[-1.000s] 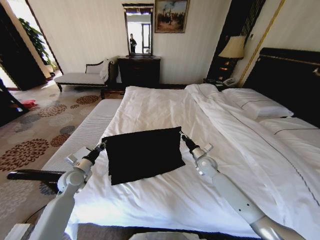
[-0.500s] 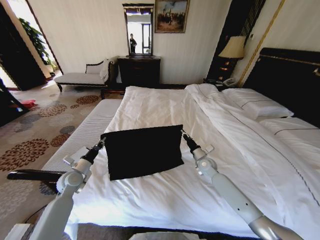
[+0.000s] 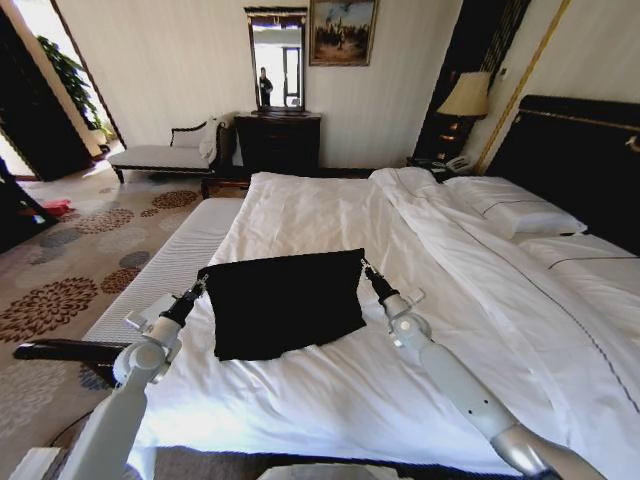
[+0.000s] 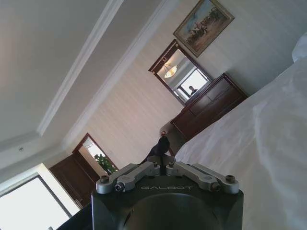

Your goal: Fold the clothes on the bed.

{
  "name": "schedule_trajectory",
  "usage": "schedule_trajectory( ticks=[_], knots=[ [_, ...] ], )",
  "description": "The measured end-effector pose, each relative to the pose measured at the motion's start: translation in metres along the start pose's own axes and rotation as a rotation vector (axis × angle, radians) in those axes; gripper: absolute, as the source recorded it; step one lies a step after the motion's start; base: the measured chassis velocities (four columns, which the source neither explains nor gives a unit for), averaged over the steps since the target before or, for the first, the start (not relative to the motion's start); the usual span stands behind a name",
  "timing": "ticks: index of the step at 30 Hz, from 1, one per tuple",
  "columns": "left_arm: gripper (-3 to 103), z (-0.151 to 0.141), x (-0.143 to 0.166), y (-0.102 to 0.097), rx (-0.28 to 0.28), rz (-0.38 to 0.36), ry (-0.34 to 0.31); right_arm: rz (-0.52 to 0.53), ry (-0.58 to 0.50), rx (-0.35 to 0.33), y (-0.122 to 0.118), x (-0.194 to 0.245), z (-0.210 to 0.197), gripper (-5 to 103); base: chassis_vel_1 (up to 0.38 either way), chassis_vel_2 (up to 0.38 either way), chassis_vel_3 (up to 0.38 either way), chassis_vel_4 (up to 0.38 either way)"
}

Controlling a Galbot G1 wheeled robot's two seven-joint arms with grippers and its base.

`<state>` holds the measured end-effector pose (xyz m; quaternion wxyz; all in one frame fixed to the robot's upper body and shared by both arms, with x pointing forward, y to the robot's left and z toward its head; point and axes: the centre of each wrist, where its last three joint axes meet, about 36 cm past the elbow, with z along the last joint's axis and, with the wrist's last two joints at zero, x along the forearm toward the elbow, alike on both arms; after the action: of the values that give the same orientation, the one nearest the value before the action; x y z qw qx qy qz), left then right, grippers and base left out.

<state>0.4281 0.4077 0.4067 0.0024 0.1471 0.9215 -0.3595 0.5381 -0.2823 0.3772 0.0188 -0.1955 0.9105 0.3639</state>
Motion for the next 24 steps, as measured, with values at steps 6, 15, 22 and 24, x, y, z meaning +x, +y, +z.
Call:
schedule_trajectory(
  ticks=[6, 15, 22, 24],
  knots=[
    [1, 0.011, -0.012, 0.015, -0.021, -0.052, 0.023, 0.067, 0.055, 0.067, -0.009, -0.035, 0.013, 1, 0.000, 0.000, 0.000, 0.000],
    [1, 0.016, -0.023, 0.030, -0.020, -0.095, 0.008, 0.115, 0.109, 0.071, -0.011, -0.079, 0.057, 1, 0.000, 0.000, 0.000, 0.000],
    [1, 0.014, -0.010, 0.029, -0.041, -0.079, 0.010, 0.088, 0.098, 0.050, 0.000, -0.071, 0.050, 1, 0.000, 0.000, 0.000, 0.000],
    [1, 0.018, 0.001, 0.029, -0.049, -0.077, 0.031, 0.085, 0.099, 0.047, 0.002, -0.058, 0.041, 1, 0.000, 0.000, 0.000, 0.000]
  ],
)
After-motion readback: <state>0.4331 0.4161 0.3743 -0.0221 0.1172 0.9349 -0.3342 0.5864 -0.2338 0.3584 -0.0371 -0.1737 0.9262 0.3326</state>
